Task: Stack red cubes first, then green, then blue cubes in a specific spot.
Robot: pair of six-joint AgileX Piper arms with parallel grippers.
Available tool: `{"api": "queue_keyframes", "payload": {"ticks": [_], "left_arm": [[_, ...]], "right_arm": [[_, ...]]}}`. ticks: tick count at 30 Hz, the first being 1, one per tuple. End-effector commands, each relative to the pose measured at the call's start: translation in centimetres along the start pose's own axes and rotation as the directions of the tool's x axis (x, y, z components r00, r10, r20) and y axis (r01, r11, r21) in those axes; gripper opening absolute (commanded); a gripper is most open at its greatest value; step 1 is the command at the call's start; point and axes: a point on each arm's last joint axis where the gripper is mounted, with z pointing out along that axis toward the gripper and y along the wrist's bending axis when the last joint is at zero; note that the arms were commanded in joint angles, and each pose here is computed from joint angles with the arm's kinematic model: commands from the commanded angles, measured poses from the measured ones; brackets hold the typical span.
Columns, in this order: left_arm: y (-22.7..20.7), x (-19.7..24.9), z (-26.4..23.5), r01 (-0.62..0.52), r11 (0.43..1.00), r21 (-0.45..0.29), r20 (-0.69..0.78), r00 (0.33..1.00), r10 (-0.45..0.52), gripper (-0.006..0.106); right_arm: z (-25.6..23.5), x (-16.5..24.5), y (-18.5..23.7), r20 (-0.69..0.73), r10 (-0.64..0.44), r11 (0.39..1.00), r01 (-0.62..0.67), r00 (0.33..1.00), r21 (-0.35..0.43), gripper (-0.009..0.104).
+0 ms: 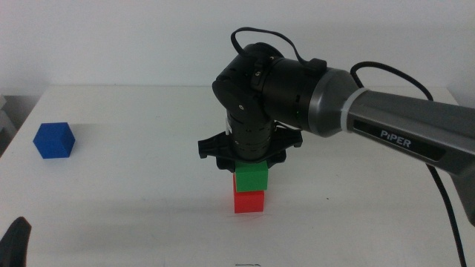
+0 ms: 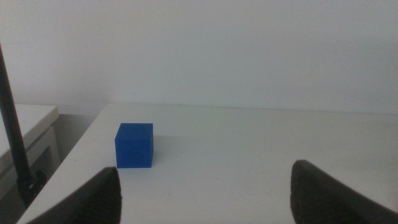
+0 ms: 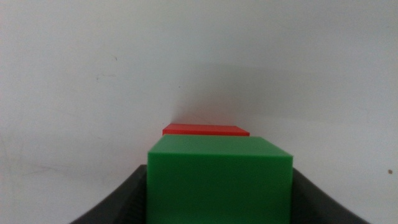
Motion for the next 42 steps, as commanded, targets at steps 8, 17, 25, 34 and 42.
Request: {"api": "queue_keyframes", "payload": {"ticks": [8, 17, 25, 34, 42], "left_arm": [[0.0, -1.0, -0.2, 0.013, 1.000, 0.007, 0.105, 0.994, -0.014, 0.092], [0.0, -1.0, -0.2, 0.013, 1.000, 0.007, 0.105, 0.994, -0.014, 0.092], [0.0, -1.0, -0.2, 0.013, 1.000, 0.007, 0.105, 0.994, -0.014, 0.092], [0.0, -1.0, -0.2, 0.013, 1.000, 0.007, 0.105, 0.994, -0.014, 0.092], [0.0, -1.0, -0.2, 0.013, 1.000, 0.007, 0.105, 0.994, -0.014, 0.092]], "right_arm": [[-2.8, -1.1, -0.2, 0.094, -0.031, 0.999, 0.034, 0.995, -0.033, -0.001], [-2.7, -1.3, 0.0, 0.113, -0.032, 0.998, 0.038, 0.993, -0.048, -0.001], [-2.0, -1.2, 0.2, 0.104, -0.038, 0.998, 0.042, 0.994, -0.037, -0.001], [-2.0, -1.2, 0.0, 0.103, -0.042, 0.999, 0.045, 0.994, -0.023, -0.001], [-2.4, -1.2, -0.1, 0.094, 0.015, 0.999, -0.010, 0.995, -0.045, 0.071]]}}
